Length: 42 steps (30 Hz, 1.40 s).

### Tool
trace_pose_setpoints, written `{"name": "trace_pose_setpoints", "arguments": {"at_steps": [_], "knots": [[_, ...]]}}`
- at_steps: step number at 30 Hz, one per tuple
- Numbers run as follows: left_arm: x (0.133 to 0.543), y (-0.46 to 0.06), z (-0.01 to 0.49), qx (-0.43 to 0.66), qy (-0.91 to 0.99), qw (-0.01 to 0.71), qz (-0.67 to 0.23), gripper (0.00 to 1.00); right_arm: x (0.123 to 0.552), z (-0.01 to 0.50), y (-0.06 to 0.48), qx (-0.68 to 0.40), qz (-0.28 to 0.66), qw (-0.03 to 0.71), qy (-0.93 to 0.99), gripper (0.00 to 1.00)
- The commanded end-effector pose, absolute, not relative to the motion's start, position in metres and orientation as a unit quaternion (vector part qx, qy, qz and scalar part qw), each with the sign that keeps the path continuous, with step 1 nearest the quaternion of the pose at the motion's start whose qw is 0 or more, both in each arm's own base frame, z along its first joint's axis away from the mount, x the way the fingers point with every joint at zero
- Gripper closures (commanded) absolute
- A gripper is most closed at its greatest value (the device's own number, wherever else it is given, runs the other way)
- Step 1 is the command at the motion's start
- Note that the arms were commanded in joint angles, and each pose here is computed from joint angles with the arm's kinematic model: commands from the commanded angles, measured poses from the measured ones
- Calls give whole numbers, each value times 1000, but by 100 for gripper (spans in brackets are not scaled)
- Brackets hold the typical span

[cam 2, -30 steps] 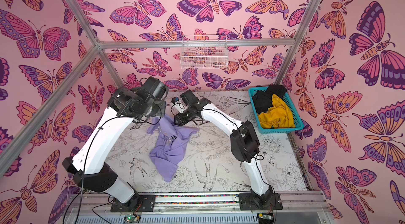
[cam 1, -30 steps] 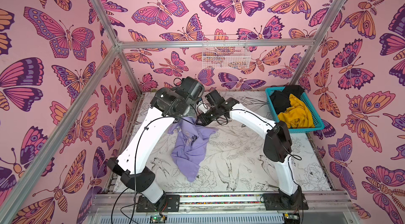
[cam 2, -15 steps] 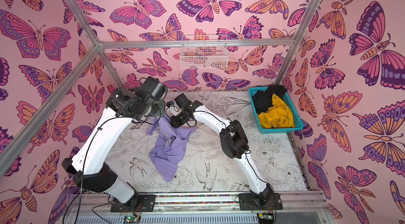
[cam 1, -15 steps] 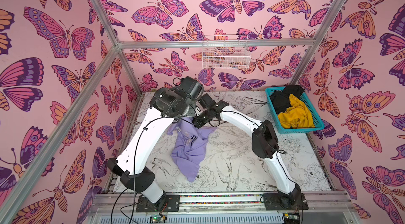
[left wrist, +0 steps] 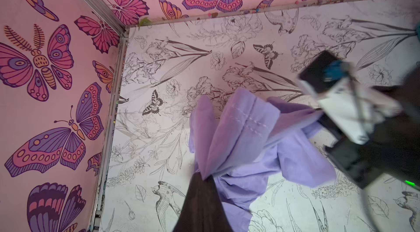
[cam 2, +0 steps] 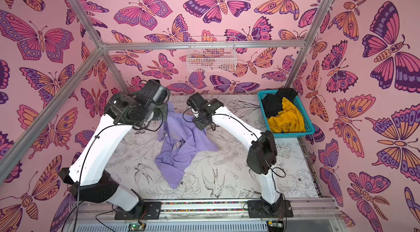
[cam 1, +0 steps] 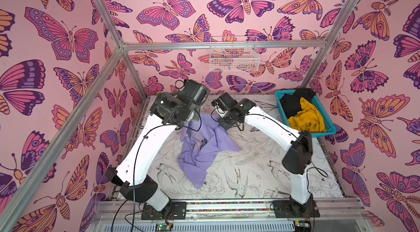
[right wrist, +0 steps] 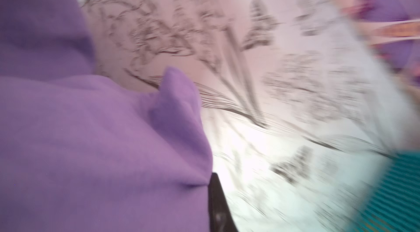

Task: Fold and stack t-shirts
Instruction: Flatten out the T-shirt at the center of the board.

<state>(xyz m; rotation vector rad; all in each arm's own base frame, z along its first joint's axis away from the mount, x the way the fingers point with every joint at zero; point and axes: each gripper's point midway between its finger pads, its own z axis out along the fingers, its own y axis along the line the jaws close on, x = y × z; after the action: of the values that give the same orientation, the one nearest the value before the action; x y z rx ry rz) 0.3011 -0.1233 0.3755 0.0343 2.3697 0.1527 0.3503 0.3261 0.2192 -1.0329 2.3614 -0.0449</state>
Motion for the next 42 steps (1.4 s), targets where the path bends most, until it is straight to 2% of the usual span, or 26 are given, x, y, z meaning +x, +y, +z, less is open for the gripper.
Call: {"name": "trace_pose_setpoints", "arguments": {"at_steps": [1,7,11,17,21,24,26,28,37,41,42], "knots": [[288,-96,395,-25,907,413,79,100,345,276,253,-345,-148,309,874,100],[268,-77,395,-49,902,422,76,100,309,352,209,-320,-206,368,848,100],[257,-70,389,-58,904,418,68,100,286,380,188,-315,-248,380,834,100],[237,-63,393,-67,903,422,38,100,257,373,179,-313,-249,361,842,100],[233,-68,383,-67,911,406,21,100,256,359,179,-309,-251,355,846,100],[233,-93,364,-56,925,374,-30,100,263,347,193,-322,-236,361,843,100],[233,-122,350,-38,930,353,-98,100,277,336,202,-322,-224,360,846,100],[232,-135,340,-40,931,340,-128,100,301,327,198,-304,-231,359,852,100],[231,-144,321,-38,940,320,-116,100,470,273,164,-158,-248,394,871,100],[229,-148,309,-44,945,305,-114,100,525,253,164,-144,-296,387,861,100],[228,-151,307,-42,946,300,-116,100,536,249,161,-130,-305,389,859,96]]}}
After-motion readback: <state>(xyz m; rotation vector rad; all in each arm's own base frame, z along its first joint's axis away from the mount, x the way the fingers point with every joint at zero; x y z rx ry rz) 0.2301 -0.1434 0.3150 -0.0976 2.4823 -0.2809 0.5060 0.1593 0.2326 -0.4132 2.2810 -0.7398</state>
